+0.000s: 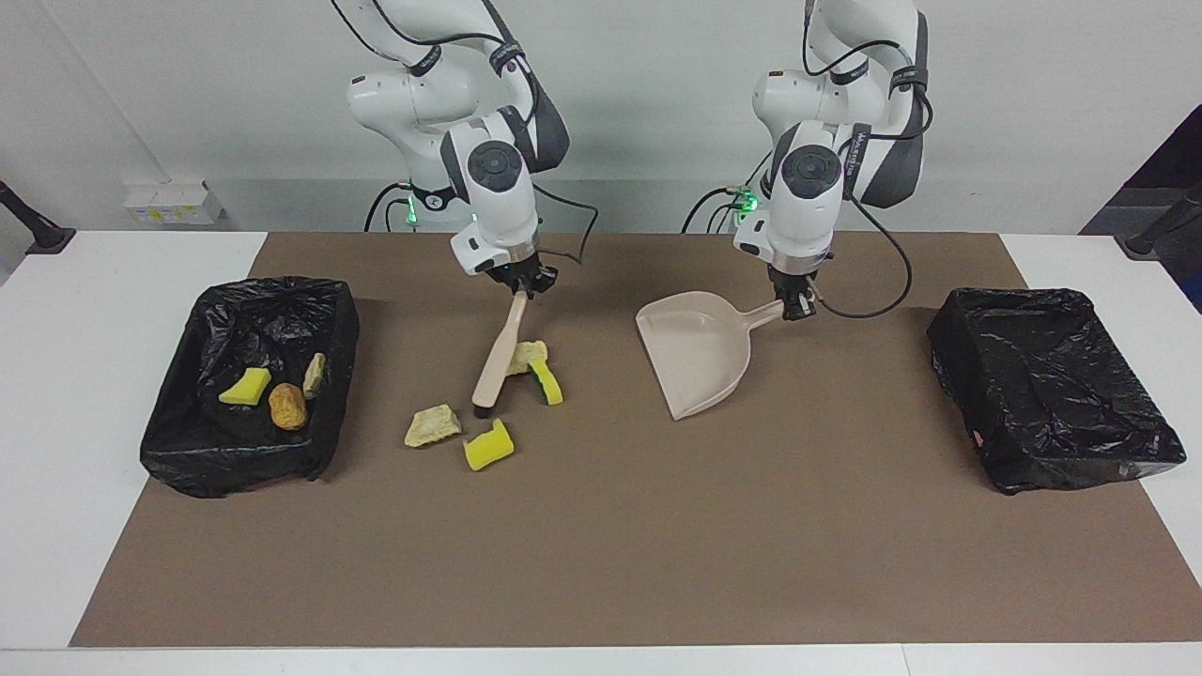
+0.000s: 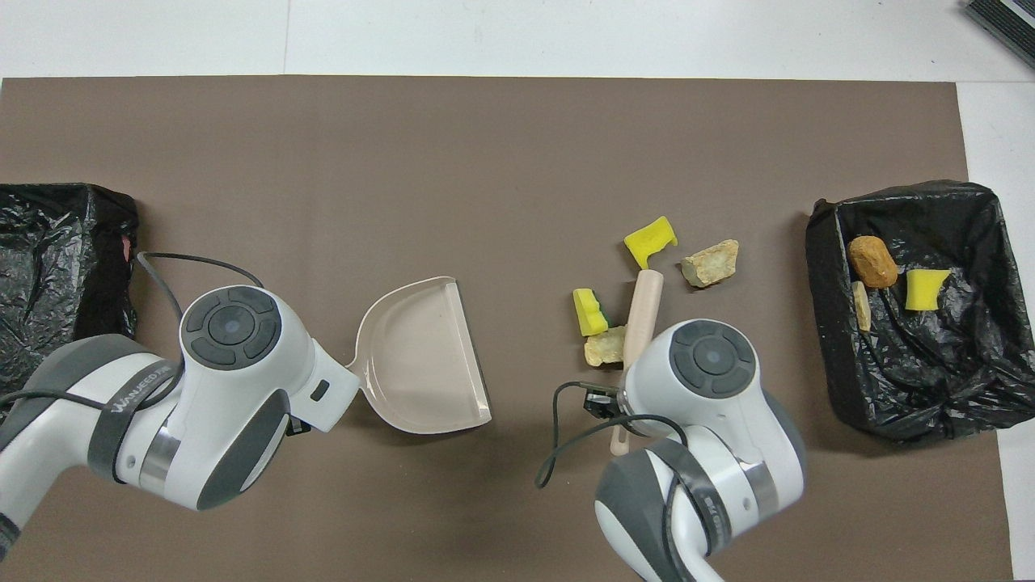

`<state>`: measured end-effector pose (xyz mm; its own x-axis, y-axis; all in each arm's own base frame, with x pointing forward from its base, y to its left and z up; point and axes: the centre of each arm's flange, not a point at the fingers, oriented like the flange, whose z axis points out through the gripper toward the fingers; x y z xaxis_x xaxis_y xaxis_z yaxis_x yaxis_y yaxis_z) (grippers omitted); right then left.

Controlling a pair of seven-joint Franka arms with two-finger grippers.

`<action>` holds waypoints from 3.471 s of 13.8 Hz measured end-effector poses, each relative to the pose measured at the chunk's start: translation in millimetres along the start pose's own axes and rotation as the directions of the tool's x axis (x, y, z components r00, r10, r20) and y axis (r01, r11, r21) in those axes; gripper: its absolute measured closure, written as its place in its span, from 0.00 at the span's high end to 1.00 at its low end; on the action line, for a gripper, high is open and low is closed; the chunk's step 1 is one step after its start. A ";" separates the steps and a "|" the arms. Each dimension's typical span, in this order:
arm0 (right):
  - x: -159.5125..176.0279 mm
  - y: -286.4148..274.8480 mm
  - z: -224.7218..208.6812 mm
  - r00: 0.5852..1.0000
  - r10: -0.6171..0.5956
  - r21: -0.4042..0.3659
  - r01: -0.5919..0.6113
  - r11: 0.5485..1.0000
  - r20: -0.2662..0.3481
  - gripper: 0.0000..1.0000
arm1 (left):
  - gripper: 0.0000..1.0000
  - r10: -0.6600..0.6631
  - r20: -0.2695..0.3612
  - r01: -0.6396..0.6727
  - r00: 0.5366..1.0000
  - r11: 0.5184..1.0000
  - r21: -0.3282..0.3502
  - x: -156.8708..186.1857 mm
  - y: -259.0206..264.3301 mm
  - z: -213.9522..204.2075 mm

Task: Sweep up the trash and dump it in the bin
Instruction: 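Sweep the yellow sponge pieces into the dustpan with the right gripper, then move the brush with the right gripper behind the remaining pieces, then sweep the remaining pieces into the dustpan with the right gripper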

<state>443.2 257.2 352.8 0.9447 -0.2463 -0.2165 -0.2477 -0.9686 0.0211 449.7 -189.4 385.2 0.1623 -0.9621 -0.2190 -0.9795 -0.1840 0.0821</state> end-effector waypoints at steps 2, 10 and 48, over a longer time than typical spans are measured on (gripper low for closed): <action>-2.1 -41.9 3.1 0.999 -0.041 0.032 0.040 0.999 0.020 0.26 | 0.32 0.001 0.000 -0.001 1.000 1.000 -0.001 -0.2 1.1 3.5; -101.6 -152.0 16.8 0.959 -0.282 0.031 0.282 0.959 -0.002 0.26 | 0.32 -0.009 -0.007 0.009 1.000 1.000 0.006 -1.3 -0.2 5.6; 67.2 -54.1 3.2 0.874 -0.486 -0.091 0.485 0.870 0.009 0.26 | 0.32 -0.171 -0.106 0.178 0.980 0.982 0.063 -23.7 -22.9 18.0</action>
<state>519.3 293.1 333.9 0.9440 0.2559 -0.2083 0.2621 -0.9650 0.0022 466.1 -158.7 371.0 0.3392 -0.9323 -0.1258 -0.9404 -0.3396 -0.0192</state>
